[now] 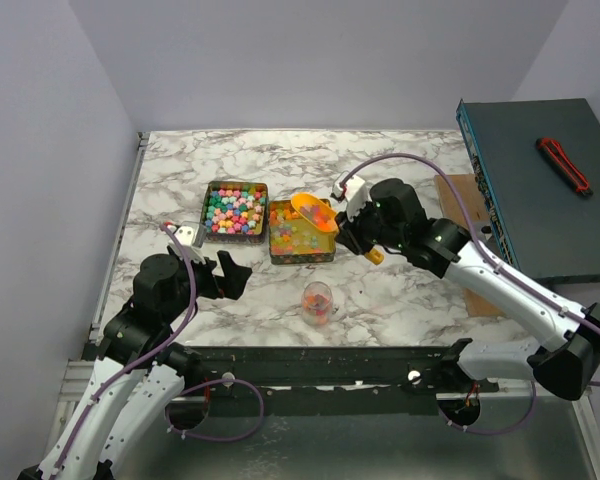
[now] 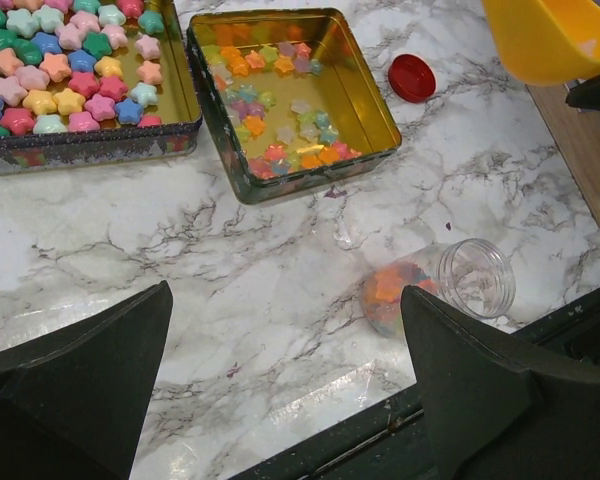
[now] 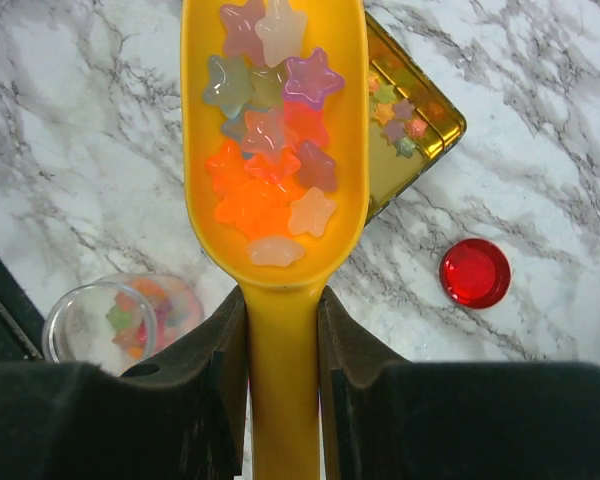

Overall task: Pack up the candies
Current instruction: Place the fake candies in the packing bottle.

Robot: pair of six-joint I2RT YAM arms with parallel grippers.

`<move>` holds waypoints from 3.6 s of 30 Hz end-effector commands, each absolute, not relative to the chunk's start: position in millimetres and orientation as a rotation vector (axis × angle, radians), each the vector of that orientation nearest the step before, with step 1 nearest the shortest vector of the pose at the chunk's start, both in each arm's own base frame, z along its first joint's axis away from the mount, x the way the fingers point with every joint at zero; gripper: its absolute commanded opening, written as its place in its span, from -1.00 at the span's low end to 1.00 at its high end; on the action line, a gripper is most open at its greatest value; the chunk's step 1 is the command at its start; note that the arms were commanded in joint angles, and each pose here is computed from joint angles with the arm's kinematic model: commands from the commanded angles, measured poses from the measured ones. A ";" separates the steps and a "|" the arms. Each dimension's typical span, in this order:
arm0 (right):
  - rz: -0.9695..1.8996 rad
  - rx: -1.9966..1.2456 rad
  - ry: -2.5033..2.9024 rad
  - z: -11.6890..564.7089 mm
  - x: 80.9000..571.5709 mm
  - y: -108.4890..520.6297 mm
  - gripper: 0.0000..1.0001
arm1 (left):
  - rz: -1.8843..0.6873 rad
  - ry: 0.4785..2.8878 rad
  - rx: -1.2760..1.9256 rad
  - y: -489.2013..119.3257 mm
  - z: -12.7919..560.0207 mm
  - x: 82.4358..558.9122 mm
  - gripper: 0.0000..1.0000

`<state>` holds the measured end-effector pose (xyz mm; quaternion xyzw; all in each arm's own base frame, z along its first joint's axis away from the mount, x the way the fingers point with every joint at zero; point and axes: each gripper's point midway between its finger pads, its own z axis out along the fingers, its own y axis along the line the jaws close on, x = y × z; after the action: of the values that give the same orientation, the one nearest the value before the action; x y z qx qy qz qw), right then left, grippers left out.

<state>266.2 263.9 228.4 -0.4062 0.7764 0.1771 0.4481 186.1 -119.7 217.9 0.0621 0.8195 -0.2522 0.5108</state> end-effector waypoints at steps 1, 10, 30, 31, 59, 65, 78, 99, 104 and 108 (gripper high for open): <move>0.415 -0.890 2.014 250.7 245.6 252.8 -0.99 | -0.618 1.949 0.157 -120.7 220.7 186.5 0.97; 0.392 -0.844 2.145 260.0 191.0 259.9 -0.99 | -0.621 1.934 0.156 -119.9 223.6 185.1 0.97; 0.241 -1.027 2.449 232.1 79.1 247.1 -0.99 | -0.632 1.908 0.161 -119.5 228.5 181.6 0.97; 0.231 -1.032 2.462 230.9 76.5 246.0 -0.99 | -0.633 1.906 0.161 -119.6 228.8 181.3 0.97; 0.157 -1.041 2.670 205.1 57.1 243.6 -0.99 | -0.638 1.896 0.174 -119.8 231.4 179.4 0.97; 0.171 -1.031 2.725 200.9 58.0 244.7 -0.99 | -0.641 1.892 0.178 -120.2 232.0 178.7 0.97; 0.306 -0.984 2.837 206.1 64.3 248.6 -0.99 | -0.636 1.874 0.174 -117.7 234.7 176.9 0.97; 0.605 -0.953 2.979 215.4 71.3 250.3 -0.99 | -0.629 1.869 0.172 -116.4 235.1 176.5 0.97; 0.702 -0.906 3.006 220.6 74.1 248.7 -0.99 | -0.626 1.870 0.170 -115.9 234.9 176.9 0.97; 0.781 -0.890 3.026 223.9 73.4 248.4 -0.99 | -0.626 1.871 0.170 -115.9 234.8 177.0 0.98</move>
<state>83.9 248.8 214.9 -0.2696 0.9410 0.2032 -0.0232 176.8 -117.2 236.0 0.0691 0.7916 -0.2671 0.5452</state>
